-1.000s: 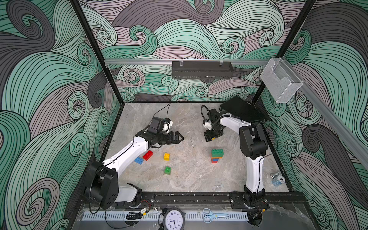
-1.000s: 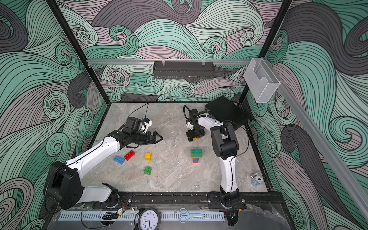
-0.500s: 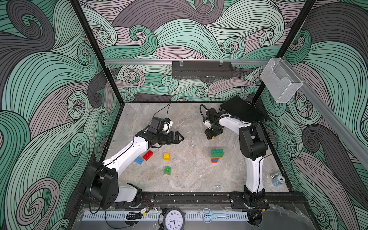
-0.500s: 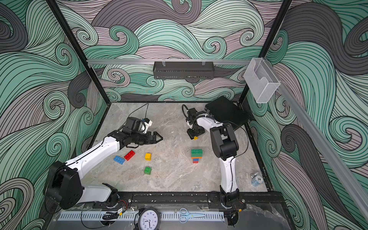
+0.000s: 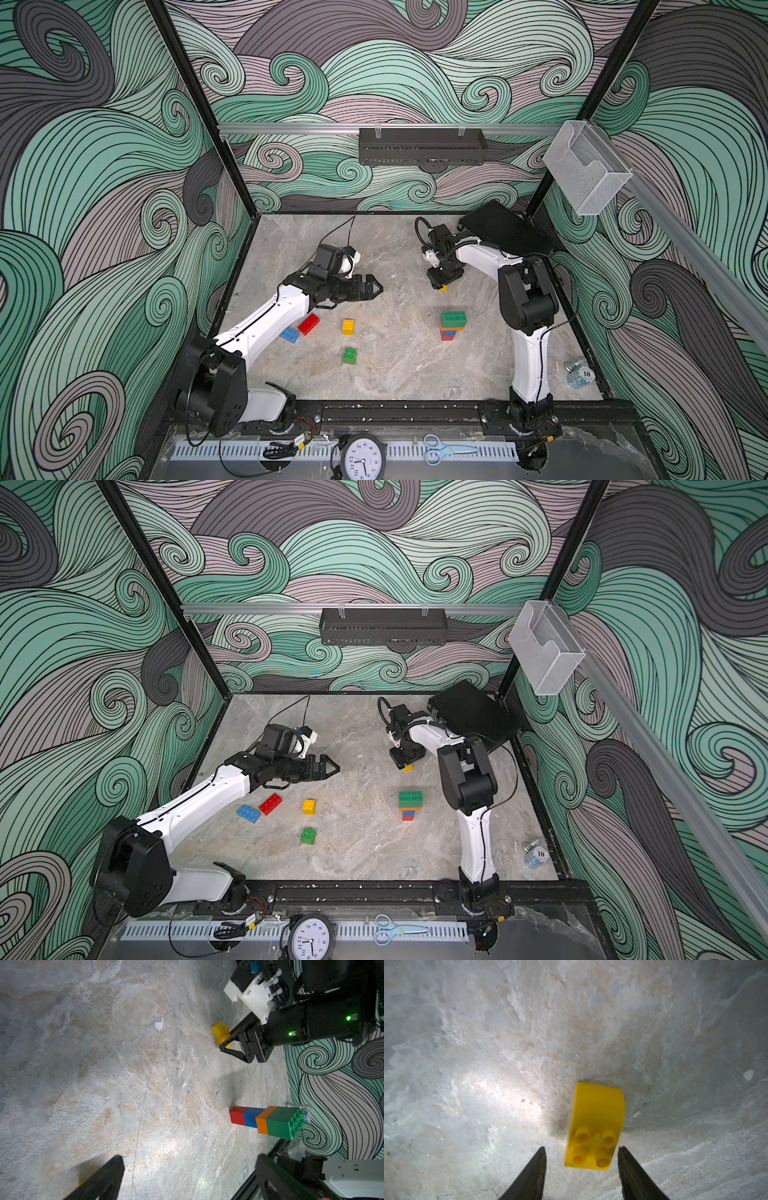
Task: Assemble an ice cream with lego
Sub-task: Pick up the lego brick from the center of the board.
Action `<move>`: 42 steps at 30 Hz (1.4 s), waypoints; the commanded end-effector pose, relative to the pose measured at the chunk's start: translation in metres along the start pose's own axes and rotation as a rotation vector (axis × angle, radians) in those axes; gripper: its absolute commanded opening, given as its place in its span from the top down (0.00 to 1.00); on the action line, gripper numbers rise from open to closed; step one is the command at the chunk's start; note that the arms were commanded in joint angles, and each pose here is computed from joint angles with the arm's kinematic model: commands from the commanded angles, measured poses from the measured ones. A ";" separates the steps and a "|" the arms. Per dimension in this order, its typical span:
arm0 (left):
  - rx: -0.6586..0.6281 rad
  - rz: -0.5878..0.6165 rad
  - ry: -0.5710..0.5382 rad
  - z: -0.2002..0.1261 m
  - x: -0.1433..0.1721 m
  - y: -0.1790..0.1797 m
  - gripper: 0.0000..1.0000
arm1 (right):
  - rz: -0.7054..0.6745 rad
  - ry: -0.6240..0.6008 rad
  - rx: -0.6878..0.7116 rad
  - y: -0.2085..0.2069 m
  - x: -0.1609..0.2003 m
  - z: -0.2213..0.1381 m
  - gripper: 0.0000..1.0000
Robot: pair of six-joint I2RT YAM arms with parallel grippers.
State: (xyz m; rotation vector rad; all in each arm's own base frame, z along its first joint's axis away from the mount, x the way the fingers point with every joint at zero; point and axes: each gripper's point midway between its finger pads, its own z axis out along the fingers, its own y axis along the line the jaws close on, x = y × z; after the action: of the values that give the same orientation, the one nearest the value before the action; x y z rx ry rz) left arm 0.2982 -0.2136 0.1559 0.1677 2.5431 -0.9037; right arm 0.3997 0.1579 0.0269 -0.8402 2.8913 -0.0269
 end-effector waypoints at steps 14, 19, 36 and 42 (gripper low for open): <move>0.000 0.028 -0.017 -0.006 -0.004 -0.004 0.01 | -0.004 0.014 0.039 -0.005 -0.008 0.000 0.51; -0.002 0.026 -0.017 -0.006 -0.004 -0.003 0.01 | -0.006 0.023 0.038 -0.004 -0.007 0.003 0.48; -0.011 0.026 -0.021 -0.007 -0.004 -0.002 0.01 | -0.003 0.034 0.060 -0.004 -0.007 0.006 0.53; -0.011 0.024 -0.023 -0.008 -0.004 -0.002 0.02 | 0.004 0.036 0.066 -0.004 -0.006 0.007 0.58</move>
State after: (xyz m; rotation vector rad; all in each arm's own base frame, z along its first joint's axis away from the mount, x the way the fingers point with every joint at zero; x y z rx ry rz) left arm 0.2990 -0.2125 0.1554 0.1635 2.5432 -0.8934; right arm 0.4090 0.1582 0.0258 -0.8168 2.8893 -0.1155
